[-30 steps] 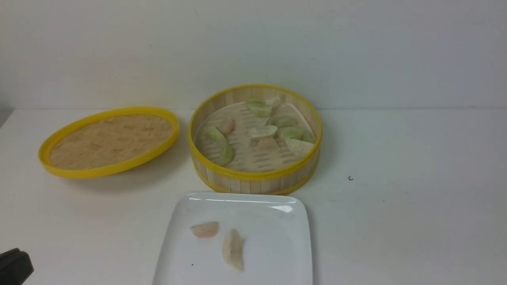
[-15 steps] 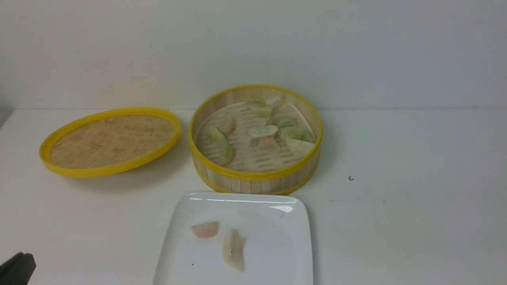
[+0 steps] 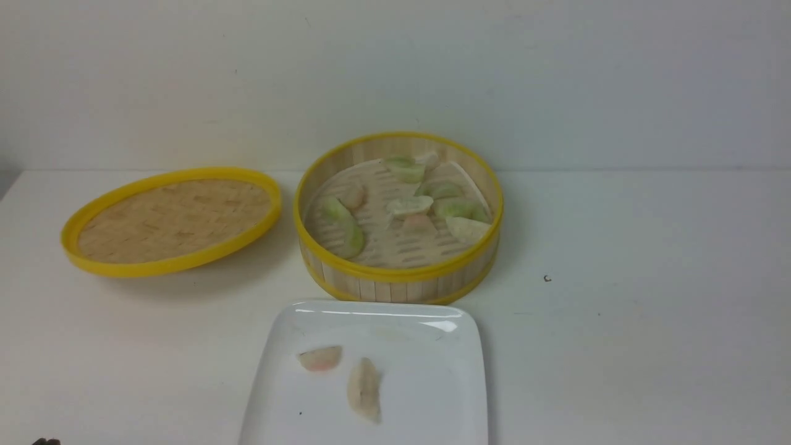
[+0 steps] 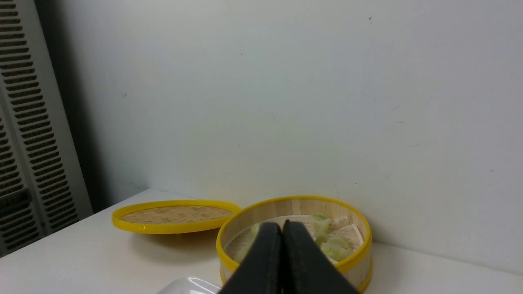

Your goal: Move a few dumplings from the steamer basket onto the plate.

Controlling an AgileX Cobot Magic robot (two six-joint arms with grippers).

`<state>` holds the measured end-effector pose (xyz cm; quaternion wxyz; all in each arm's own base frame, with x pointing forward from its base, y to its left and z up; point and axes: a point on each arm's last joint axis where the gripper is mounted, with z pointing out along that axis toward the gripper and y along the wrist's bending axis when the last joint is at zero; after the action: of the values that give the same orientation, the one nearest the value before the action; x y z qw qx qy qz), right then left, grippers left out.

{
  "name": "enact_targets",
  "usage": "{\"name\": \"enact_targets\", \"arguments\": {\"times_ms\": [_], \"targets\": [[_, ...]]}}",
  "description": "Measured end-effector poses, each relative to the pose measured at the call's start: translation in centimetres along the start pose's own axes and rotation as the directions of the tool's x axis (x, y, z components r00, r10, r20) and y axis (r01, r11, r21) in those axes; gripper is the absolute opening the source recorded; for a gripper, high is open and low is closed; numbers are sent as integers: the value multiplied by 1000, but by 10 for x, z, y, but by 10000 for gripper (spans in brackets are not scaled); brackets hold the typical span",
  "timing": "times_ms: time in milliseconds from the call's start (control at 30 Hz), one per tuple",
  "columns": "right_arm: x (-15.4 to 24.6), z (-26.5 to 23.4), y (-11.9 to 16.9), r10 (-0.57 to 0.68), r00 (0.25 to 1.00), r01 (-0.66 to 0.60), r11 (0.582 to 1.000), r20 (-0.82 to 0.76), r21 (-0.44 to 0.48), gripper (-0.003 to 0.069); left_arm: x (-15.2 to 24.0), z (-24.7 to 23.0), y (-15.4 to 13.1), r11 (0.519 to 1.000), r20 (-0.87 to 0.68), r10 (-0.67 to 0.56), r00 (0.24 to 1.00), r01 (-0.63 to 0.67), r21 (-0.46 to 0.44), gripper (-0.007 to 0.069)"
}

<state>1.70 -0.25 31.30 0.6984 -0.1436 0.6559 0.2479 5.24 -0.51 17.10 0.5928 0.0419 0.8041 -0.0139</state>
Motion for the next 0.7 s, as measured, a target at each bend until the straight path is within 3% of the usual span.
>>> {"name": "enact_targets", "arguments": {"times_ms": [567,700], "targets": [[0,0,0,0,1000,0,1000,0,-1,-14,0,0,0,1000,-4,1,1000,-1,0,-6],[1,0,4,1,1000,-2,999,-16,-41,-14,0,0,0,1000,-4,1,1000,-1,0,-6]]}}
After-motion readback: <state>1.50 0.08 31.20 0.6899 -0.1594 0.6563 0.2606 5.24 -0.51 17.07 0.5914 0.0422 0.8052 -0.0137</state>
